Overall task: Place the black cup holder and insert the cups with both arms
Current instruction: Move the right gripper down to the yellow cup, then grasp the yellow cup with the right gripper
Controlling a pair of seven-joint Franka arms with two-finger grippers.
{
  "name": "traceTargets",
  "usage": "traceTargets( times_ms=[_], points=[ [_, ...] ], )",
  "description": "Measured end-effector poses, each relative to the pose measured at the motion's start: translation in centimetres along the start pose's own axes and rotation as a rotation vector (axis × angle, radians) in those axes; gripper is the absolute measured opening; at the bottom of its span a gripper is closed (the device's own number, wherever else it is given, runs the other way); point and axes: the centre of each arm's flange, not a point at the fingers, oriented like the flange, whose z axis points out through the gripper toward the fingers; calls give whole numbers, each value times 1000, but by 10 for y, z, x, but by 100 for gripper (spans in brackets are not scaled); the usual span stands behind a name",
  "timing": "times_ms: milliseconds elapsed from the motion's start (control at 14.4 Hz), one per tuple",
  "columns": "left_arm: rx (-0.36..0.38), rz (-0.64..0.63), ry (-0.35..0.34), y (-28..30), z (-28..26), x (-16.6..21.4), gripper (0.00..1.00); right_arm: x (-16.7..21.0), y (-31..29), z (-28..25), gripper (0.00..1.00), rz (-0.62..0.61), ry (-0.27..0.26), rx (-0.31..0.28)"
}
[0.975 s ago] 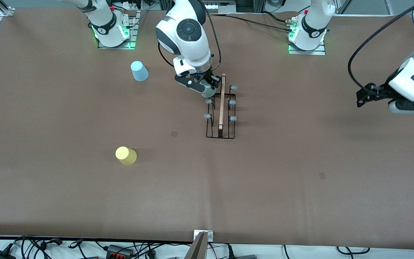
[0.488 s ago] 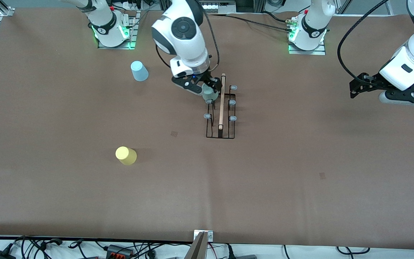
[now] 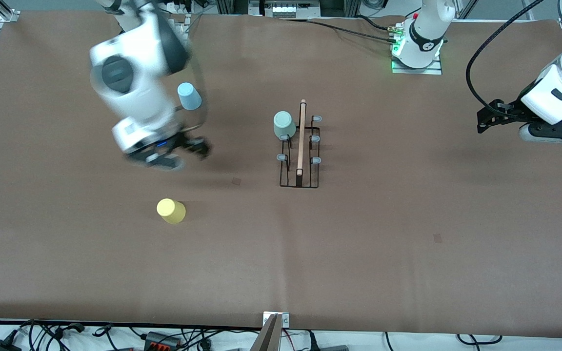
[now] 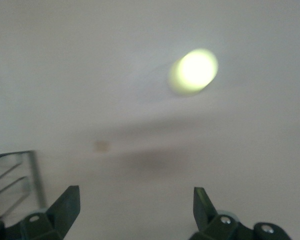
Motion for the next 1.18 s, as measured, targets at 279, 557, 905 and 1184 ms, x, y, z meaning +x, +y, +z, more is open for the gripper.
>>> traceTargets(
  times_ms=[279,557,905,1184],
  points=[
    [0,1,0,0,0,0,100,56,90,46,100,-107,55,16],
    [0,1,-1,0,0,0,100,70,76,124,100,-178,117,36],
    [0,0,1,0,0,0,100,67,53,168,100,-246,128,38],
    [0,4,-1,2,1,1,100,71,57,187,100,-260,163,38]
  ],
)
